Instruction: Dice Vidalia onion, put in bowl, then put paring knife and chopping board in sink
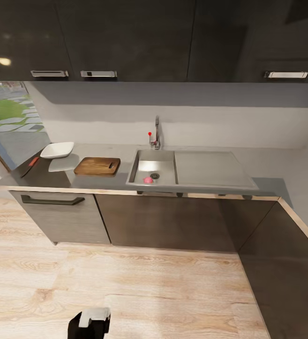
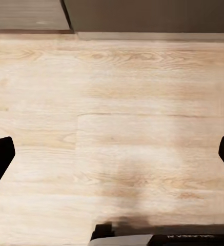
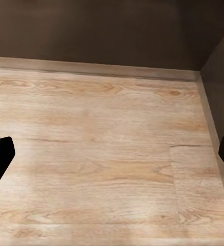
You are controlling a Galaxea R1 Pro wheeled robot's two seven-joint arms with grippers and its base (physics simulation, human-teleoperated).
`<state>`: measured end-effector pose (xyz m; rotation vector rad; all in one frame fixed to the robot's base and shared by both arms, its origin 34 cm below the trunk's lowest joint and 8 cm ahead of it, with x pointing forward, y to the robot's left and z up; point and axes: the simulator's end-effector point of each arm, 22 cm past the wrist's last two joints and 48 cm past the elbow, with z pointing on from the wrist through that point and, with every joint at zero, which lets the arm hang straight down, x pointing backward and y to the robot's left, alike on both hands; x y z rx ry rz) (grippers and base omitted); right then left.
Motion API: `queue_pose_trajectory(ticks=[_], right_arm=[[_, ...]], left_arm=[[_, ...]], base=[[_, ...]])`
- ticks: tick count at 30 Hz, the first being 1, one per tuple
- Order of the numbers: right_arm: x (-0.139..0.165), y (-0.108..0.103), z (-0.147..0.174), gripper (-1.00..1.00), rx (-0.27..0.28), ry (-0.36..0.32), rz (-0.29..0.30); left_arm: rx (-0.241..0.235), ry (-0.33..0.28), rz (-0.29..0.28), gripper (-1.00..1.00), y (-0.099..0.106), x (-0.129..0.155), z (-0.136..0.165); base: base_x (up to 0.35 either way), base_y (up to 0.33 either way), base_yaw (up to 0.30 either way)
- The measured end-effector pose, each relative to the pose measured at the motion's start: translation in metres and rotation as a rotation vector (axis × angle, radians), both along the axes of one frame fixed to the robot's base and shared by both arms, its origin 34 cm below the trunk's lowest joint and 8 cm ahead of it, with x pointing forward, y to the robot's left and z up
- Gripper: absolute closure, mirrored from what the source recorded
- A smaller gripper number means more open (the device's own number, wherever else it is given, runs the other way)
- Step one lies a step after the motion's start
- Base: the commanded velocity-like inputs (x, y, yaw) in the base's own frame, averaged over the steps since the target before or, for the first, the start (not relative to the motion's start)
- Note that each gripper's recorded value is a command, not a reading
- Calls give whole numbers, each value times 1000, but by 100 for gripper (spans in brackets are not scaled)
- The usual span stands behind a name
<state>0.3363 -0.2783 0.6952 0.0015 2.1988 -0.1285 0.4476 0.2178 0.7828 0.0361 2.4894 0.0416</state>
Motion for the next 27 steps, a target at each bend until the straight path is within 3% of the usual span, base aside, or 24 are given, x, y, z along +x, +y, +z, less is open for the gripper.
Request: queue_pose_trajectory(ticks=[4, 7, 10, 14, 16, 19, 24, 26, 27], right_arm=[[0, 3, 0, -100, 5, 0, 4], [0, 8, 0, -100, 12, 0, 4], [1, 12, 0, -100, 19, -1, 4], [1, 13, 0, -100, 20, -2, 0], [1, 12, 0, -100, 19, -3, -3], [1, 12, 0, -100, 18, -3, -4], [1, 12, 0, -100, 17, -3, -5], [1, 11, 0, -100, 17, -3, -5], [1, 11, 0, -100, 17, -3, -6]], left_arm=[[-33, 67, -8, -100, -23, 8, 26], [-60, 83, -4, -100, -40, 9, 32], [-61, 58, -15, -100, -56, 25, 43], [-12, -3, -110, -100, -83, 61, 66], [31, -54, -147, -100, -90, 105, 93], [47, -105, -152, -100, -90, 141, 117], [87, -174, -154, -100, -87, 220, 185], [82, -240, -153, -100, -89, 265, 238], [43, -288, -159, -100, -97, 287, 270]], base=[[0, 0, 0], [0, 0, 0], [0, 0, 0], [0, 0, 0], [0, 0, 0], [0, 0, 0], [0, 0, 0], [0, 0, 0], [0, 0, 0]])
